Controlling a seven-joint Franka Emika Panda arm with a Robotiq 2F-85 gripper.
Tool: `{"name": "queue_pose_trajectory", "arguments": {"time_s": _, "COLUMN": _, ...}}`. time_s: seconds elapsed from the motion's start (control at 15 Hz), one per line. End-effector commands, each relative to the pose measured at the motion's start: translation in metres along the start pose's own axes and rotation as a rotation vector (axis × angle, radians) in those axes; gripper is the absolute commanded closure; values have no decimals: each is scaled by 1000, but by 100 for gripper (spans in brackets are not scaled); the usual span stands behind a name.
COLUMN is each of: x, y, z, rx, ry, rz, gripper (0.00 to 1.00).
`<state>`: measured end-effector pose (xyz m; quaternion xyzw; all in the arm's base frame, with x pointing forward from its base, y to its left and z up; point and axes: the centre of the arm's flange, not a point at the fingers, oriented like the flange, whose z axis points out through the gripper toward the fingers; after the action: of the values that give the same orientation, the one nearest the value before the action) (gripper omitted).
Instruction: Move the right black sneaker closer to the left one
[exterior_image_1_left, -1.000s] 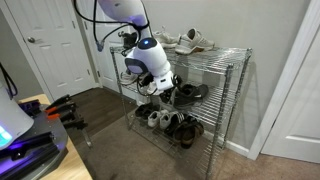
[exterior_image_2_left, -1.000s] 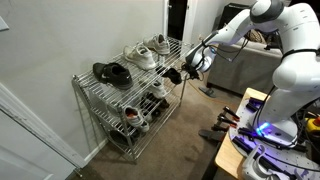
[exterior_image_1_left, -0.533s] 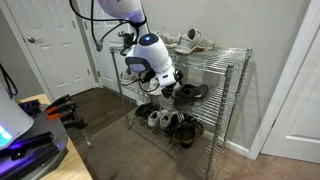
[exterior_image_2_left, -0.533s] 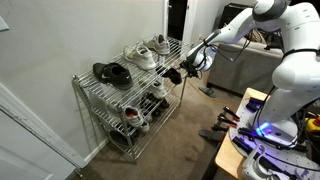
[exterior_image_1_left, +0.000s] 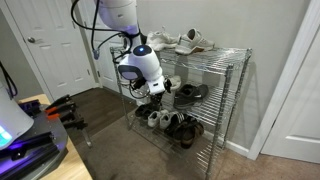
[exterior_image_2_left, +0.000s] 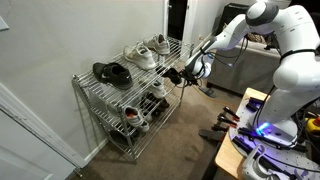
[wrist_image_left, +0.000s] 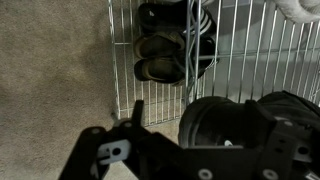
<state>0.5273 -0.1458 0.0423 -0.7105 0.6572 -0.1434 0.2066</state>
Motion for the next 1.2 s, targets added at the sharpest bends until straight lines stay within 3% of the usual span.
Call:
{"name": "queue_pose_trajectory", "arguments": {"time_s": 0.0, "x": -11, "y": 9, "z": -5, "rx": 27, "ry": -16, "rz": -10, "gripper": 0}}
{"name": "queue_pose_trajectory", "arguments": {"time_s": 0.27, "x": -11, "y": -14, "z": -20, "rx": 120, "ry": -16, "rz": -28, "gripper": 0}}
{"name": "queue_pose_trajectory", "arguments": {"time_s": 0.6, "x": 28, "y": -48, "z": 7, "rx": 164, "ry": 70, "rz": 52, "gripper": 0}}
{"name": "queue_pose_trajectory", "arguments": {"time_s": 1.13, "x": 40, "y": -30, "z": 46, "rx": 63, "ry": 111, "rz": 91, "gripper": 0}}
